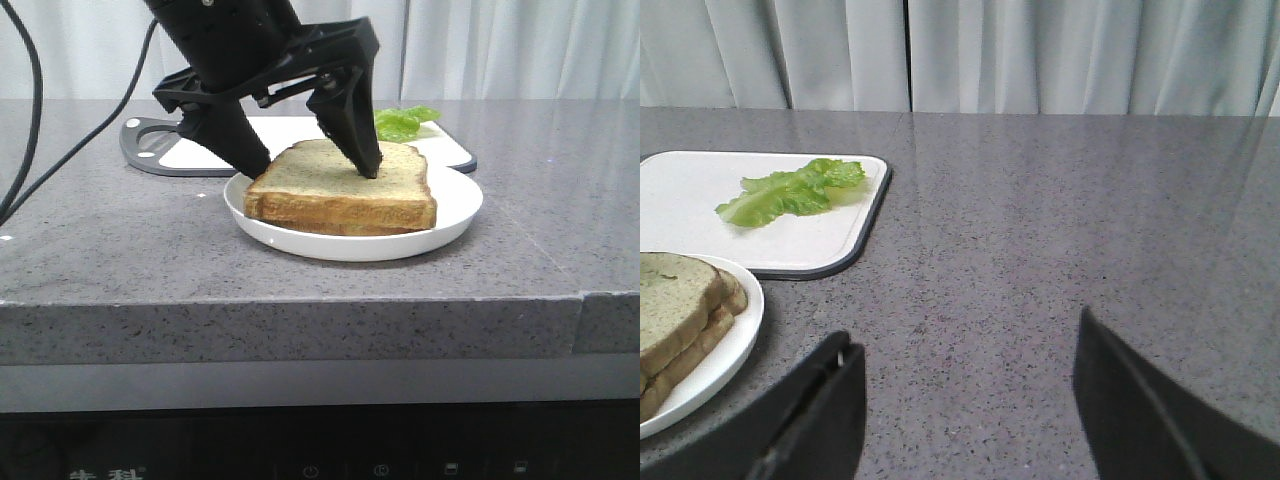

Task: Left arm grabs bread, right arm adds lettuce
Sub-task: 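Lower the left gripper onto the top bread slice and pinch its edge, then lift the top bread slice with the left gripper and move it aside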

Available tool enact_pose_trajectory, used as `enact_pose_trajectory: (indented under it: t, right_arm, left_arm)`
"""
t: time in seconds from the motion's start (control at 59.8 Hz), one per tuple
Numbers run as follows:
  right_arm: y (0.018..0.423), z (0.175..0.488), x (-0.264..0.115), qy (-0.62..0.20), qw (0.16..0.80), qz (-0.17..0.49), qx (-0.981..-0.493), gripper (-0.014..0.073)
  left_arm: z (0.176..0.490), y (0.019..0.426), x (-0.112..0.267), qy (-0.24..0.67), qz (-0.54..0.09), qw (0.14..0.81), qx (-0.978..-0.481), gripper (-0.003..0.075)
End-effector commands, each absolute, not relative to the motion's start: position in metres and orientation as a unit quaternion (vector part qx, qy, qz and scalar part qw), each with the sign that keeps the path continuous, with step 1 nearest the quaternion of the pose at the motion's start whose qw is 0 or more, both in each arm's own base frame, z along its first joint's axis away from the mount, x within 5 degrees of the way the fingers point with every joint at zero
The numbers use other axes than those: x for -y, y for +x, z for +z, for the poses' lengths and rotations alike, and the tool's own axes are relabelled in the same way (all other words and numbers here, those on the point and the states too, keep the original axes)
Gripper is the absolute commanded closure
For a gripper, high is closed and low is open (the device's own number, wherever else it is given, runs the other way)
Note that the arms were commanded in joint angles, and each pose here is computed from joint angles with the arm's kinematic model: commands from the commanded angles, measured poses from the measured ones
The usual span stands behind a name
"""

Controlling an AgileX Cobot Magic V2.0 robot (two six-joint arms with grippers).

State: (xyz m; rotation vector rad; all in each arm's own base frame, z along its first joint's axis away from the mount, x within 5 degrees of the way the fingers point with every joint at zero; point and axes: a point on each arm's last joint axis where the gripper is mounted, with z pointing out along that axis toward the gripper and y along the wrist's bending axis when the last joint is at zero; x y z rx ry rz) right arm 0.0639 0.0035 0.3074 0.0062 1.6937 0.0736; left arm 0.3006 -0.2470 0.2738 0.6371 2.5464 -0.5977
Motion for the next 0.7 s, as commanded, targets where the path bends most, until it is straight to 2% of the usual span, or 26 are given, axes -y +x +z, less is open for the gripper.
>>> enact_pose_trajectory:
  t: [0.0,0.1,0.418,0.451,0.685]
  right_arm:
    - [0.0649,0.3248,-0.0028,0.006,0.696,0.031,-0.718,0.0121]
    - [0.0649,0.3248,-0.0028,0.006,0.696,0.031,-0.718,0.0121]
    - [0.0649,0.3248,-0.0028,0.006,0.696,0.031,-0.718,0.0121]
    - [0.0649,0.3248,-0.0028,0.006,0.696,0.031,-0.718,0.0121]
    - [0.0649,0.3248,-0.0028,0.006,0.696,0.031,-0.718,0.0121]
  left_arm:
    - [0.3028,0.2986,0.2469,0.223,-0.240,0.268,-0.906,0.0099]
    - [0.3024,0.2981,0.2468,0.224,-0.240,0.265,-0.907,0.0200]
    - [0.3011,0.2963,0.2462,0.227,-0.237,0.253,-0.910,0.0719]
    - [0.3011,0.2963,0.2462,0.227,-0.237,0.253,-0.910,0.0743]
    - [0.3082,0.2949,0.2440,0.226,-0.240,0.262,-0.907,0.0741]
